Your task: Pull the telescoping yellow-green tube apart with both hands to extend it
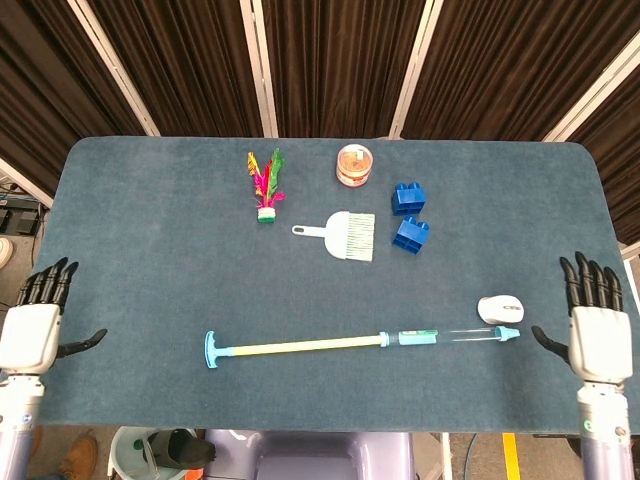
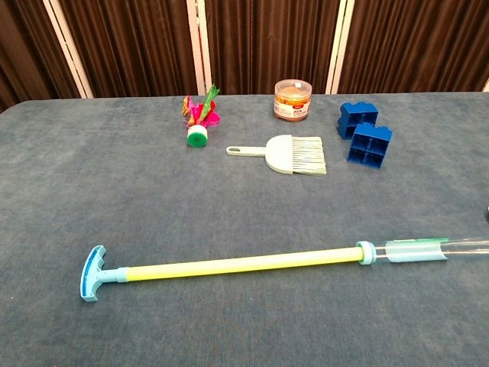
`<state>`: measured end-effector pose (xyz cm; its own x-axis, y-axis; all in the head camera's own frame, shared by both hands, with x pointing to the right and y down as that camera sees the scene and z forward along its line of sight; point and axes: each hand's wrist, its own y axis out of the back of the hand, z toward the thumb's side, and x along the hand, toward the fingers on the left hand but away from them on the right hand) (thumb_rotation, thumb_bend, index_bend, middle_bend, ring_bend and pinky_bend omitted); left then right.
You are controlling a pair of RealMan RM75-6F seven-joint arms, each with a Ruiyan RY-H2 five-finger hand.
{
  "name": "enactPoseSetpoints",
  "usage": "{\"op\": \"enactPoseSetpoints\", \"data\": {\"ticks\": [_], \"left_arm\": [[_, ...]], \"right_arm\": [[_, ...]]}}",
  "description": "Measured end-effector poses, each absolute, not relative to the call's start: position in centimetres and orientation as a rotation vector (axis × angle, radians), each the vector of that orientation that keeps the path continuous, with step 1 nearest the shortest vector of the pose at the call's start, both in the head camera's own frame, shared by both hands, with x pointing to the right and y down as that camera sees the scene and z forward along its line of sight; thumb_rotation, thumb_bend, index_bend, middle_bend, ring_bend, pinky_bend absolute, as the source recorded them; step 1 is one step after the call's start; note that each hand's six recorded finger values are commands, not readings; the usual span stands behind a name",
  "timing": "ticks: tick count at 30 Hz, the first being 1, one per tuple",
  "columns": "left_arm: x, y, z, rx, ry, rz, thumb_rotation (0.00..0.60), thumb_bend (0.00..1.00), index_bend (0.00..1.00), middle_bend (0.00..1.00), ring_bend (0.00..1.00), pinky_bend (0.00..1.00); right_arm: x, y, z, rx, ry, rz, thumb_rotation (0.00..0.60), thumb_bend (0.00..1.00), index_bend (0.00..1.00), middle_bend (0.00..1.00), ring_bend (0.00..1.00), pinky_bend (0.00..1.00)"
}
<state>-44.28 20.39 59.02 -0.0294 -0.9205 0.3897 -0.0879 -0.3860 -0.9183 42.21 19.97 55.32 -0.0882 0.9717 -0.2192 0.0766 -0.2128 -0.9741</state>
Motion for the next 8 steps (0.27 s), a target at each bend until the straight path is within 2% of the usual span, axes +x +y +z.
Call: {"op": "enactPoseSetpoints", "data": {"ticks": [8], "left_arm": [[-42.8,20.6,57.5,-1.621,1.143,-1.321,0.600,0.07,0.00,0.00,0.01,0.10]], "right_arm": [[43.6,21.9,55.9,-1.524,-1.196,1.488,0.600,0.06,0.00,0.00,0.00,0.06]]}}
